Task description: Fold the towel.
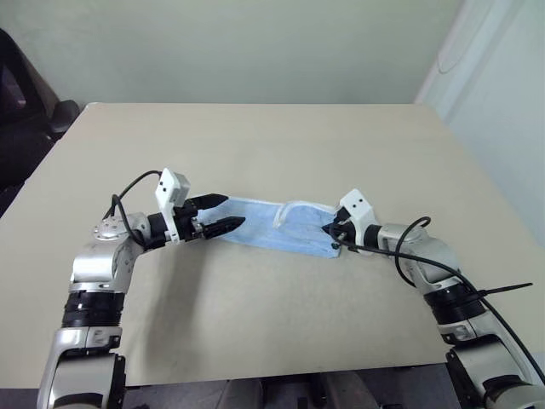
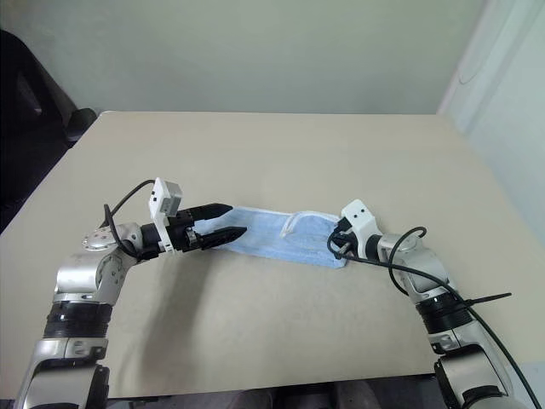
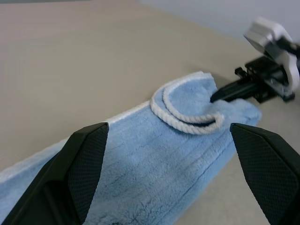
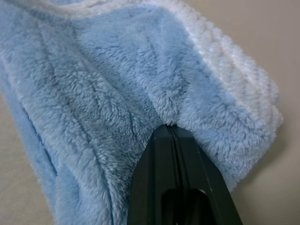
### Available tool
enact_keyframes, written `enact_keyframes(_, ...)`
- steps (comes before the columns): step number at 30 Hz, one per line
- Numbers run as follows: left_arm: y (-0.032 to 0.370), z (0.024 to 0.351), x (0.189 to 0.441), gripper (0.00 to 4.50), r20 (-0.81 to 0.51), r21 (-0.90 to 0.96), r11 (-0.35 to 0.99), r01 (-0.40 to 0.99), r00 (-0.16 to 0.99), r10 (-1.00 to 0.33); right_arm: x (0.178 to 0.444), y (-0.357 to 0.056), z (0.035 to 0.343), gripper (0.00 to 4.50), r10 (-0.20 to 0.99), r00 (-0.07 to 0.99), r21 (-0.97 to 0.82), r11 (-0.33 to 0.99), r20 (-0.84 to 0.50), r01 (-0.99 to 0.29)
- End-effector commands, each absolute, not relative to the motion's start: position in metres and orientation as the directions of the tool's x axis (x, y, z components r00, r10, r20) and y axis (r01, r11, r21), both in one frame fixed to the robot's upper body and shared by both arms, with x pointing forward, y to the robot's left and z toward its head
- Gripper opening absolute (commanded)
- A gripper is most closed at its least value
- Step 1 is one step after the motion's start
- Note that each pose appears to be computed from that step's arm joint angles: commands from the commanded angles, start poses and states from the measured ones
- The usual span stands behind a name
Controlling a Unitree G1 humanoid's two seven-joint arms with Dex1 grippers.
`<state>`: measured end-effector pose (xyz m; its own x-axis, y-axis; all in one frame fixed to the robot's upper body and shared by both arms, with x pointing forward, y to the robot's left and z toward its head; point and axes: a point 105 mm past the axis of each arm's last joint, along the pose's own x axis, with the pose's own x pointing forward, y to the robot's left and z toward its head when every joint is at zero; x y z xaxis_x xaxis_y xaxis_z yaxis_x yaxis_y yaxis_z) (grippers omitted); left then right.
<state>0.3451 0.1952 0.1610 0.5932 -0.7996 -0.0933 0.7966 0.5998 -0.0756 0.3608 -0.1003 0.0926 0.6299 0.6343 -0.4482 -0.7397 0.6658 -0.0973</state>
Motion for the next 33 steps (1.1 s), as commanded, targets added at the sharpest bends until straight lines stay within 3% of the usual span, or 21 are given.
enact_keyframes(1, 0.202, 0.174, 0.336, 4.5, -0.028, -0.137, 0.619, 0.773, 0.621, -0.783, 0.361, -0.1, 0.101, 0.04, 0.659, 0.633, -0.074, 0.667, -0.406, -0.742)
enact_keyframes(8, 0.223, 0.186, 0.322, 4.5, 0.107, -0.425, 0.658, 0.622, 0.756, -0.646, 0.363, -0.095, 0.146, 0.04, 0.721, 0.647, -0.087, 0.649, -0.249, -0.756)
enact_keyframes(14, 0.23, 0.187, 0.317, 4.5, 0.121, -0.613, 0.644, 0.459, 0.859, -0.497, 0.367, -0.096, 0.151, 0.04, 0.717, 0.656, -0.123, 0.647, -0.238, -0.752)
enact_keyframes(18, 0.245, 0.18, 0.324, 4.5, -0.038, -0.645, 0.743, 0.179, 0.964, -0.264, 0.372, -0.097, 0.148, 0.04, 0.717, 0.653, -0.127, 0.643, -0.244, -0.755)
enact_keyframes(21, 0.253, 0.185, 0.326, 4.5, -0.078, -0.714, 0.699, 0.046, 0.986, -0.144, 0.374, -0.096, 0.147, 0.04, 0.725, 0.645, -0.125, 0.636, -0.242, -0.761)
enact_keyframes(26, 0.243, 0.187, 0.325, 4.5, -0.198, -0.717, 0.693, -0.075, 0.975, -0.099, 0.378, -0.091, 0.144, 0.04, 0.739, 0.626, -0.122, 0.617, -0.249, -0.777)
enact_keyframes(33, 0.248, 0.165, 0.317, 4.5, -0.469, -0.637, 0.656, -0.405, 0.879, 0.087, 0.382, -0.089, 0.14, 0.04, 0.742, 0.617, -0.126, 0.608, -0.261, -0.784)
